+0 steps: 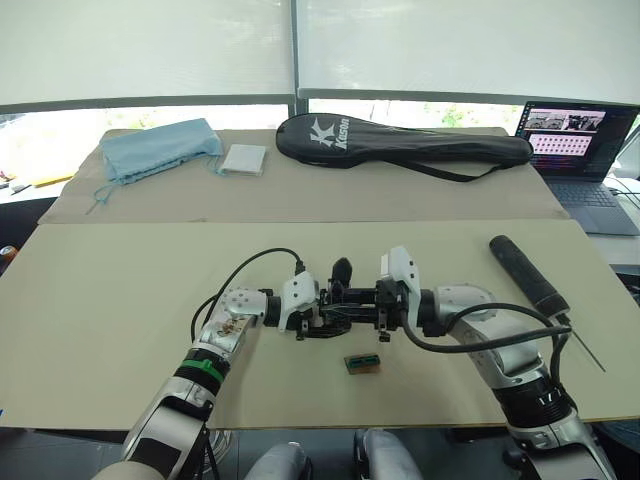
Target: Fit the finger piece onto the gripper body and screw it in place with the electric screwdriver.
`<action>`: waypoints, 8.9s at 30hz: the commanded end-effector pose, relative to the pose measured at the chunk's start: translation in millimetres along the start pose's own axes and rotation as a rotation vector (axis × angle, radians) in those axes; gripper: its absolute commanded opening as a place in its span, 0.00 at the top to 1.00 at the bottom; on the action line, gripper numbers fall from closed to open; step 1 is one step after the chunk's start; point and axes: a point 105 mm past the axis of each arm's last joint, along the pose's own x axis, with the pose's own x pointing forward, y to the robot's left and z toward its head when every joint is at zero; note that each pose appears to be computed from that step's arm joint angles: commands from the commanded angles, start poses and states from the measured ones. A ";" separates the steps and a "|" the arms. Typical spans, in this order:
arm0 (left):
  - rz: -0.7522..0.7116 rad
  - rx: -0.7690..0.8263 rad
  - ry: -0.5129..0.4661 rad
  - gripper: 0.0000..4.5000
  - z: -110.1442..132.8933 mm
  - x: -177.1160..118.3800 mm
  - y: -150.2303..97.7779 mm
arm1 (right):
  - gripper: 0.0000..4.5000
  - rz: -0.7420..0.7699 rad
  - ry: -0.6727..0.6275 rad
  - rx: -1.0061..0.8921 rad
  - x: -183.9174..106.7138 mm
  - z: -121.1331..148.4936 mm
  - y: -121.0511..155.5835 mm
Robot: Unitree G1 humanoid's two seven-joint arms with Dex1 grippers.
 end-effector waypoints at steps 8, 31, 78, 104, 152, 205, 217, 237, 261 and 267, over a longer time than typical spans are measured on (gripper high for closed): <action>-0.037 -0.079 0.085 0.47 -23.7 -7.5 -10.8 | 0.91 0.016 0.014 -0.004 2.7 -3.6 4.9; -0.045 -0.104 0.090 0.47 -27.4 -7.1 -14.9 | 0.91 0.026 0.158 -0.015 -5.5 -37.1 -9.2; 0.127 -0.209 -0.039 0.01 -11.9 -118.0 -15.1 | 0.00 -0.347 -0.007 -0.317 -137.7 68.6 17.5; 0.257 -0.134 -0.287 0.01 94.5 -151.8 3.6 | 0.00 -1.152 0.343 0.025 -315.7 -5.8 15.4; 0.157 -0.067 -0.214 0.00 72.5 -150.1 -19.9 | 0.04 -0.940 0.718 0.339 -307.0 -52.2 -109.0; -0.022 -0.079 -0.222 0.00 55.2 -124.7 -60.3 | 0.56 -0.550 0.678 0.264 -179.1 -58.1 0.9; -0.016 -0.093 -0.220 0.00 54.6 -122.4 -63.7 | 0.01 -0.465 0.756 0.212 -176.5 -20.5 -4.0; -0.093 -0.032 -0.183 0.00 50.0 -109.3 -78.1 | 0.01 -0.437 1.214 0.396 -169.5 -35.0 -16.0; -0.093 -0.030 -0.168 0.00 48.7 -108.3 -80.7 | 0.58 -0.462 1.224 0.354 -175.0 -51.3 -29.2; -0.076 -0.062 -0.207 0.00 50.4 -103.5 -82.1 | 0.58 -0.571 0.901 0.340 -184.2 -4.5 -37.9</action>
